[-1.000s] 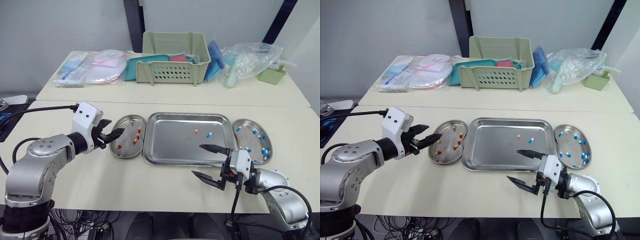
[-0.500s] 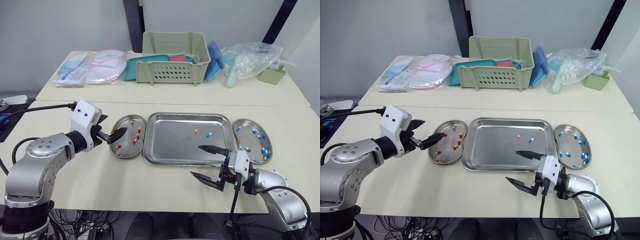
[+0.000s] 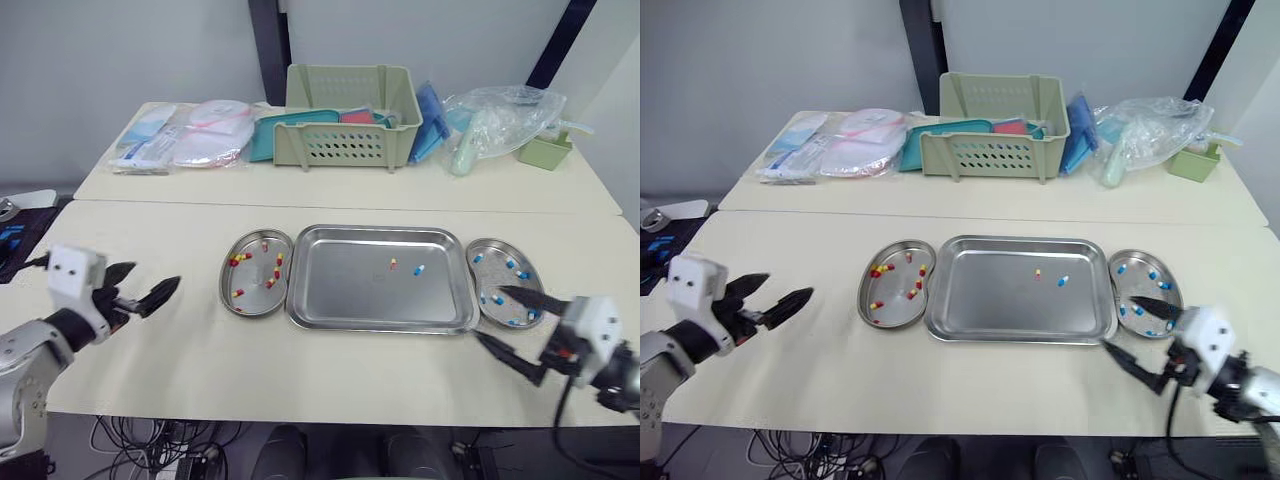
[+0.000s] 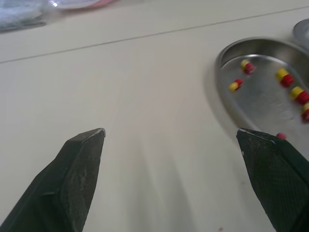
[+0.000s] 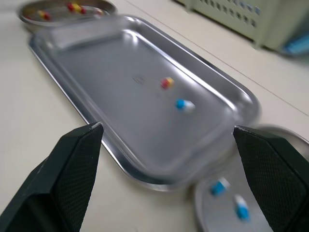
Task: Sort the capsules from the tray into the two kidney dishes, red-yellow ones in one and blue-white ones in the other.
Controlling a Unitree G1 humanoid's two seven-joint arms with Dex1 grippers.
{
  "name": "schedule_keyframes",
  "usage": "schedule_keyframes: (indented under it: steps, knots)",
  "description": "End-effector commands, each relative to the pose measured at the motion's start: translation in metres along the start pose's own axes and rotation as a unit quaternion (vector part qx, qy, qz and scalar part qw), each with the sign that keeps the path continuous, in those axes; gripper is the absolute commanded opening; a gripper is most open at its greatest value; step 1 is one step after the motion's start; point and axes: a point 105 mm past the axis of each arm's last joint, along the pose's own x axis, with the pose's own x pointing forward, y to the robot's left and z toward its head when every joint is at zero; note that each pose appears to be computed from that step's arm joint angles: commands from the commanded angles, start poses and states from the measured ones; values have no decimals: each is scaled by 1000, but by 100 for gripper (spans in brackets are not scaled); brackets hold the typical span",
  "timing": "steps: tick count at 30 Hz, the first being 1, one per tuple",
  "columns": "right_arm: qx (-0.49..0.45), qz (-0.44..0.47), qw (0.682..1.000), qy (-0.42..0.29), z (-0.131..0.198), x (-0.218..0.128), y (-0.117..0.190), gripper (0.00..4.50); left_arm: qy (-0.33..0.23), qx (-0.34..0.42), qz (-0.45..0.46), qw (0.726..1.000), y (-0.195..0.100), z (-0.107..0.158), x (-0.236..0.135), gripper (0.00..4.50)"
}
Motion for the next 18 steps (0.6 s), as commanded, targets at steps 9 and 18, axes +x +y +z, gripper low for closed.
schedule_keyframes:
  steps: [9, 18]
  knots:
    - [30, -81, 990, 108, -47, -72, -38, 450, 59, 7, 58, 997, 34, -62, -47, 448]
    - [-20, -49, 991, 122, -47, -67, -40, 450, 67, 12, 53, 996, 26, -68, -52, 448]
